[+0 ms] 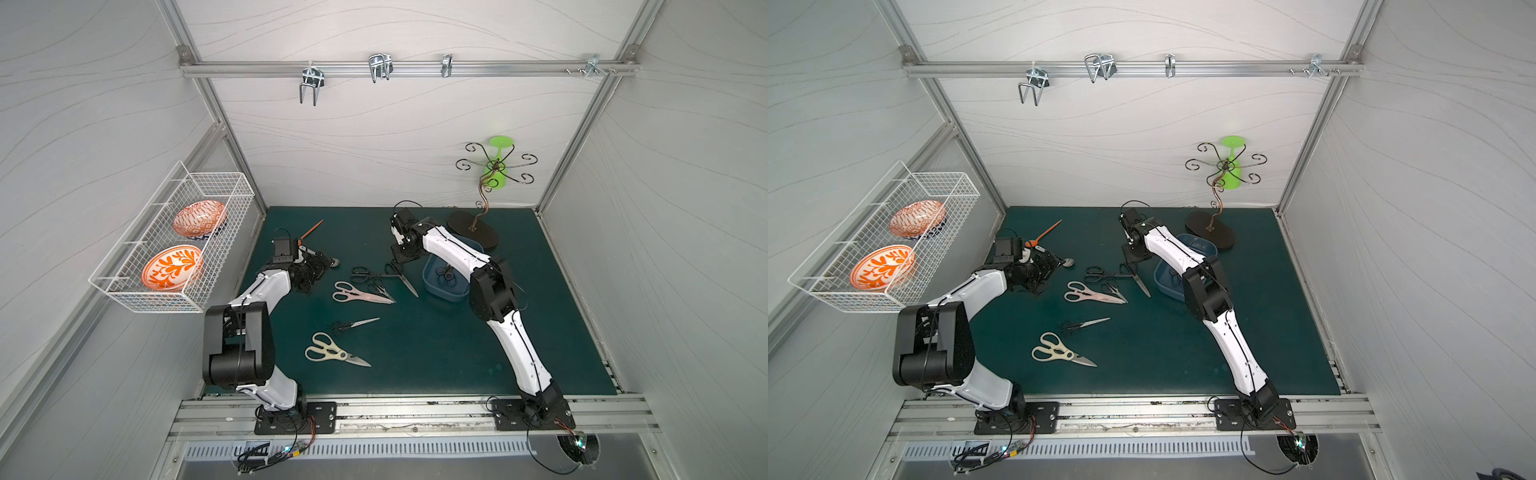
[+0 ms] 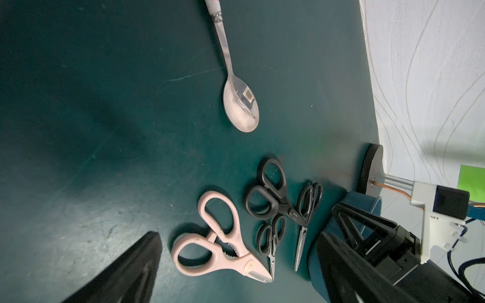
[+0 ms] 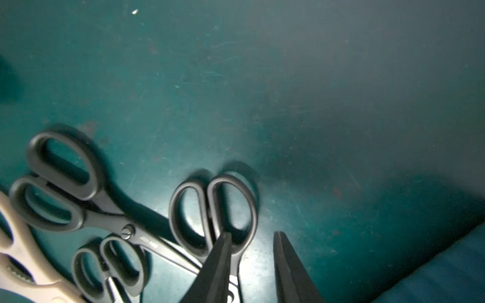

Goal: Put the scissors into the storage box
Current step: Pick up the scissors from the center of the board.

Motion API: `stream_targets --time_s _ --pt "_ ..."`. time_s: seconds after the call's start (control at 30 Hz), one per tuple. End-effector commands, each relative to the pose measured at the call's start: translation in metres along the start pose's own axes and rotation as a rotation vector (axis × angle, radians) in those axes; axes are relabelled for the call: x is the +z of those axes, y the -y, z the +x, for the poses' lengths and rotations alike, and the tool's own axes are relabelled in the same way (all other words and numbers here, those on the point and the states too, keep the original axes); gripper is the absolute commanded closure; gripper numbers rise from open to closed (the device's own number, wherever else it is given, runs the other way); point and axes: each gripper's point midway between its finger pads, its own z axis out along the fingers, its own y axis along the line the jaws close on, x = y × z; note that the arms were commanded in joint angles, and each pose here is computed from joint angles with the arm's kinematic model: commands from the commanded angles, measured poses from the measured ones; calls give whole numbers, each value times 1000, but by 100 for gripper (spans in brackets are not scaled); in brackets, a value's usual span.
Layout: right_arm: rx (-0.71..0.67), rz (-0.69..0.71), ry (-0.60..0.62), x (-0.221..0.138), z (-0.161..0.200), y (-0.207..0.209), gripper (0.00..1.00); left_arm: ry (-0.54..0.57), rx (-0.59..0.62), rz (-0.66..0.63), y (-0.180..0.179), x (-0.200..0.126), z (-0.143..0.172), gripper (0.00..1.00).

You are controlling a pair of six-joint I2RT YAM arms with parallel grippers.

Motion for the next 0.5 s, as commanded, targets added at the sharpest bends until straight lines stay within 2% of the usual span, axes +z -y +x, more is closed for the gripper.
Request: stream_targets --time_s 0.0,0.47 --pt "11 4 -4 13 0 4 69 8 15 29 10 1 -6 3" --pt "29 -20 -39 31 9 1 72 3 12 25 9 3 -6 3"
